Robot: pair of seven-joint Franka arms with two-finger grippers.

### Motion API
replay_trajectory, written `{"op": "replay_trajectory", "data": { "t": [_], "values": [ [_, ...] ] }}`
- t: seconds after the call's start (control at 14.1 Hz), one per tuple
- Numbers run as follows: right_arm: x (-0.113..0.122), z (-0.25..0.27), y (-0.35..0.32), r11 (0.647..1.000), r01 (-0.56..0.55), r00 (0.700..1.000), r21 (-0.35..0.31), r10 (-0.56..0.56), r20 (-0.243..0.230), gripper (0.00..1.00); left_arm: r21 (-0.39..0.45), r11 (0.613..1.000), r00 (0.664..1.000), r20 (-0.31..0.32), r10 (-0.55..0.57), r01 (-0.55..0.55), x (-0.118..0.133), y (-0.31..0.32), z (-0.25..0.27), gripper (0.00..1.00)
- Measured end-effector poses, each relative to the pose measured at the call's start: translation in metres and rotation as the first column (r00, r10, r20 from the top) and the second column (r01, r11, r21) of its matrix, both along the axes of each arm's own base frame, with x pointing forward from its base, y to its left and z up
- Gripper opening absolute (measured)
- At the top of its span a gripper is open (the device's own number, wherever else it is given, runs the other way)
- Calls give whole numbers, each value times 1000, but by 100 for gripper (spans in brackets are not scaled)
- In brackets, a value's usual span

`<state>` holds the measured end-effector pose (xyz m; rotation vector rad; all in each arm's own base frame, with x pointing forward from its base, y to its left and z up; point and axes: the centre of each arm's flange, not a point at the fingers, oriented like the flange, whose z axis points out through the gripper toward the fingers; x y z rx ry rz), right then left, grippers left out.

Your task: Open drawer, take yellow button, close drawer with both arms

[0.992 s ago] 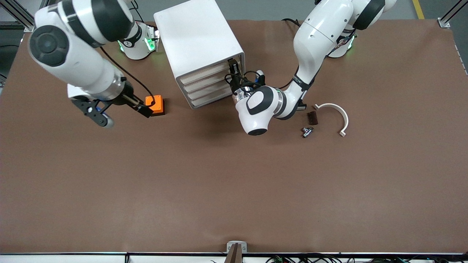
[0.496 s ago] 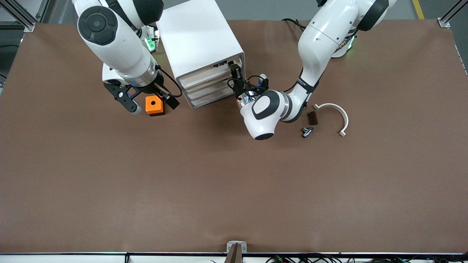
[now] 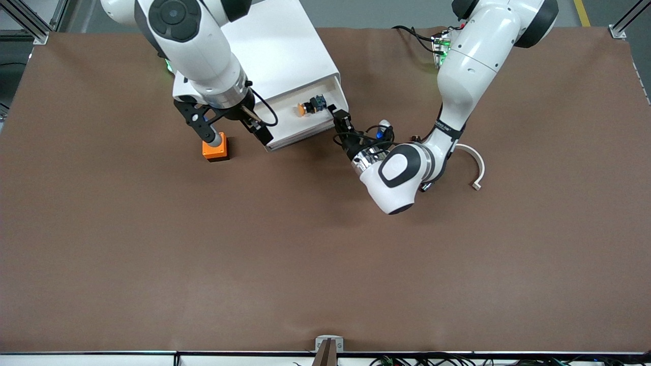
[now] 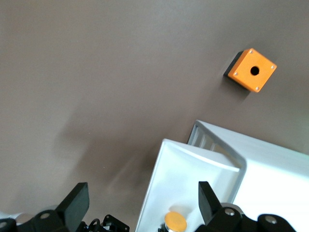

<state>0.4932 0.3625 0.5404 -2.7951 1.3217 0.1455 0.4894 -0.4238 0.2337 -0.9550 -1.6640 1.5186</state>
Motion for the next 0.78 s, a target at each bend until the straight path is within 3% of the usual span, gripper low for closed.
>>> {"op": "replay_trajectory", "data": {
  "t": [0.78],
  "values": [
    [-52, -68, 107, 994, 104, 994, -34, -105, -13, 100, -3, 996, 996, 8, 87, -87, 36, 43, 1, 20]
  ]
}}
